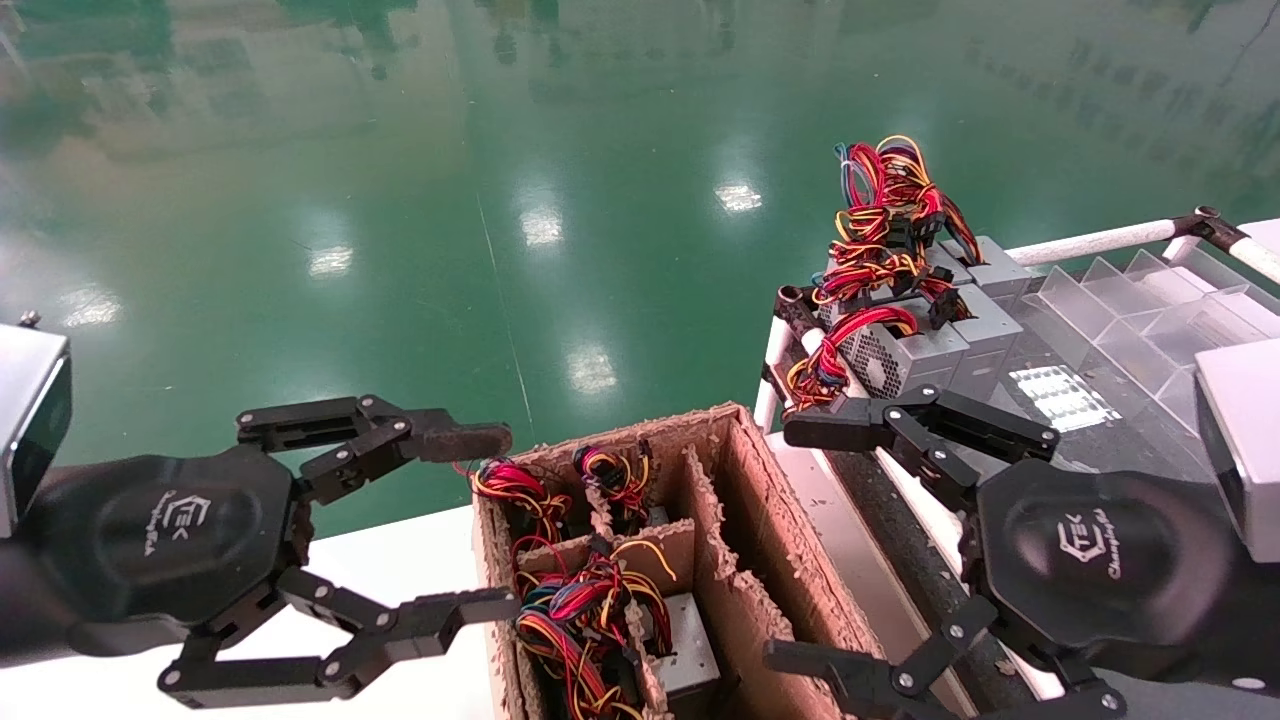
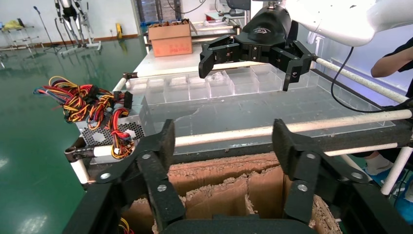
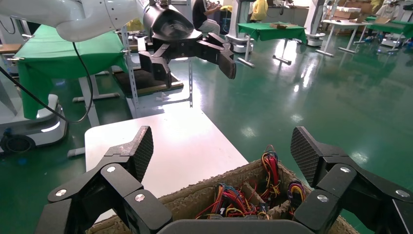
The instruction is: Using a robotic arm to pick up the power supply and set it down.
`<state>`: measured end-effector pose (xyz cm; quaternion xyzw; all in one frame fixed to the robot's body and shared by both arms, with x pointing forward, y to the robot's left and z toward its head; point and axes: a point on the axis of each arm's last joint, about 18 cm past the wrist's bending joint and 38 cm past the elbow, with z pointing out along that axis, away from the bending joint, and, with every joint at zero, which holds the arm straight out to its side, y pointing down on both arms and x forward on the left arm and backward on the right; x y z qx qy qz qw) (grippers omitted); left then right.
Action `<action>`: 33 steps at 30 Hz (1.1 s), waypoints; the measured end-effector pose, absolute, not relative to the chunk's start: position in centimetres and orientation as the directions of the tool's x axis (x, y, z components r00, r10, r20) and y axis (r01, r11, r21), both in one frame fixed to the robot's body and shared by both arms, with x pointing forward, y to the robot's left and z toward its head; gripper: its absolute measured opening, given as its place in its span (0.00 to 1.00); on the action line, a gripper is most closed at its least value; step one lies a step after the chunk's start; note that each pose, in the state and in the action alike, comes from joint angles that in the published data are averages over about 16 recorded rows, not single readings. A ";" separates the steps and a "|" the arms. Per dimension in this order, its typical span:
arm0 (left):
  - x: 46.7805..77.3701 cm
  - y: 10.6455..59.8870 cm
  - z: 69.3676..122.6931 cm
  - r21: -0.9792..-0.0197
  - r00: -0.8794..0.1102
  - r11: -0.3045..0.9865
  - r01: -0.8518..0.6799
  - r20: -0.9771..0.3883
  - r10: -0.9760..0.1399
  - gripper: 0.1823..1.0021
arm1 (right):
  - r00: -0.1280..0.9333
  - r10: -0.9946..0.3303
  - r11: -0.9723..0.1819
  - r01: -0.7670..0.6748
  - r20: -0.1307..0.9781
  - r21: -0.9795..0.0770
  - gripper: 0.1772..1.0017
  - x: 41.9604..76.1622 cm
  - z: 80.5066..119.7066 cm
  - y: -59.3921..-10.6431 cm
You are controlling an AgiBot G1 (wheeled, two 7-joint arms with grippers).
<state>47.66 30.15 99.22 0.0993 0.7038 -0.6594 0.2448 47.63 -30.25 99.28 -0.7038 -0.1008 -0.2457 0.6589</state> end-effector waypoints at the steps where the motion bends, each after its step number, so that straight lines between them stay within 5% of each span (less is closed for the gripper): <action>1: 47.7 30.2 99.2 -0.880 -0.860 0.111 0.463 -0.476 -0.183 0.68 | 0.859 -0.182 -0.111 0.466 0.479 -0.878 1.00 47.6 99.3 -30.2; 8: 47.7 30.2 99.2 -0.880 -0.860 0.111 0.463 -0.476 -0.183 0.58 | 0.859 -0.182 -0.111 0.466 0.479 -0.878 1.00 47.6 99.3 -30.2; 24: 47.7 30.2 99.2 -0.880 -0.860 0.111 0.463 -0.476 -0.183 0.15 | 0.859 -0.182 -0.111 0.466 0.479 -0.878 1.00 47.6 99.3 -30.2; 33: 47.7 30.2 99.2 -0.880 -0.860 0.111 0.463 -0.476 -0.183 0.05 | 0.859 -0.182 -0.111 0.466 0.479 -0.878 1.00 47.6 99.3 -30.2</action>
